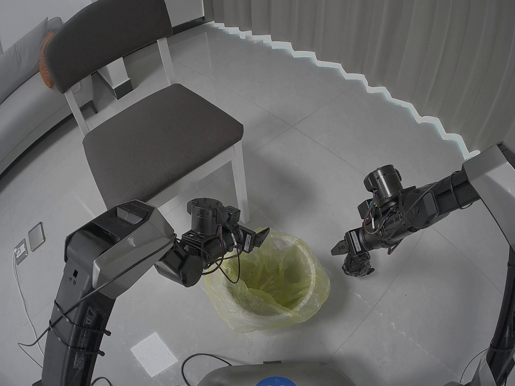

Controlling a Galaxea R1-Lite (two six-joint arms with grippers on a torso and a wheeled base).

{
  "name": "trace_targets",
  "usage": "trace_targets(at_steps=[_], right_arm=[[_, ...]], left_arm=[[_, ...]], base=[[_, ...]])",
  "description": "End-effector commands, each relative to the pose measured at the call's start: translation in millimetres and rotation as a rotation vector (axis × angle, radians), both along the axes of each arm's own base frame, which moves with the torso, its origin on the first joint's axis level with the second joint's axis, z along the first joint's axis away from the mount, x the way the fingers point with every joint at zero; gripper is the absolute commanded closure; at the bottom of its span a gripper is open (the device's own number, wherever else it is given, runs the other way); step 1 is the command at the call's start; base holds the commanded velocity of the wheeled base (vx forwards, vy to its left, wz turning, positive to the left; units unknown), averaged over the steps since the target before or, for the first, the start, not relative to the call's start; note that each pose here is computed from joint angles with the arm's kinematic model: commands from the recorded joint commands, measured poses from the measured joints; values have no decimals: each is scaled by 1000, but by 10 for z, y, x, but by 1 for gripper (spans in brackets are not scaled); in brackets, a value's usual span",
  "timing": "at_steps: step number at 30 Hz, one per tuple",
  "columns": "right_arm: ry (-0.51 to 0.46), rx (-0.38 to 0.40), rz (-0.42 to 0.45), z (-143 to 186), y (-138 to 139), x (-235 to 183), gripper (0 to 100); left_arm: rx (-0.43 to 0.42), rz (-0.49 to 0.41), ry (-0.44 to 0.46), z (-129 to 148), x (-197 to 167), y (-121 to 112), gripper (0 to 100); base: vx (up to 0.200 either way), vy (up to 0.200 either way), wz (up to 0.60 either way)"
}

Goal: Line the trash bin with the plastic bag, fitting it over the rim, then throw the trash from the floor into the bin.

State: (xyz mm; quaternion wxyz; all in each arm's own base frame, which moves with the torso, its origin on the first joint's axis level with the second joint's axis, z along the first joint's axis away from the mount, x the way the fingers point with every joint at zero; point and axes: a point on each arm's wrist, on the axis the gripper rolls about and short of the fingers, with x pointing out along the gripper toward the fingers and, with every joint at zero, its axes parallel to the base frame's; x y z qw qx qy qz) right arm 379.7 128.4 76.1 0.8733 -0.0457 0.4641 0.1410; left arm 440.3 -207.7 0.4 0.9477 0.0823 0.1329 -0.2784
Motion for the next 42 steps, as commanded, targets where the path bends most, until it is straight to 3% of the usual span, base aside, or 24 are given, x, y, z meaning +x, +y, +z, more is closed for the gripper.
trace_targets(at_steps=[1, 18, 31, 42], right_arm=[[5, -1, -6, -5, -26, -8, 0], [18, -1, -18, -115, -107, -46, 0], [31, 8, -13, -182, -151, -41, 0], [16, 10, 0, -114, -115, -85, 0]], left_arm=[[4, 1, 9, -59, 9, 2, 0], [41, 80, 17, -384, 406, 280, 0], [55, 135, 44, -501, 464, 480, 0], [20, 160, 78, -373, 339, 576, 0]], base=[[0, 0, 0], [0, 0, 0], [0, 0, 0], [0, 0, 0]])
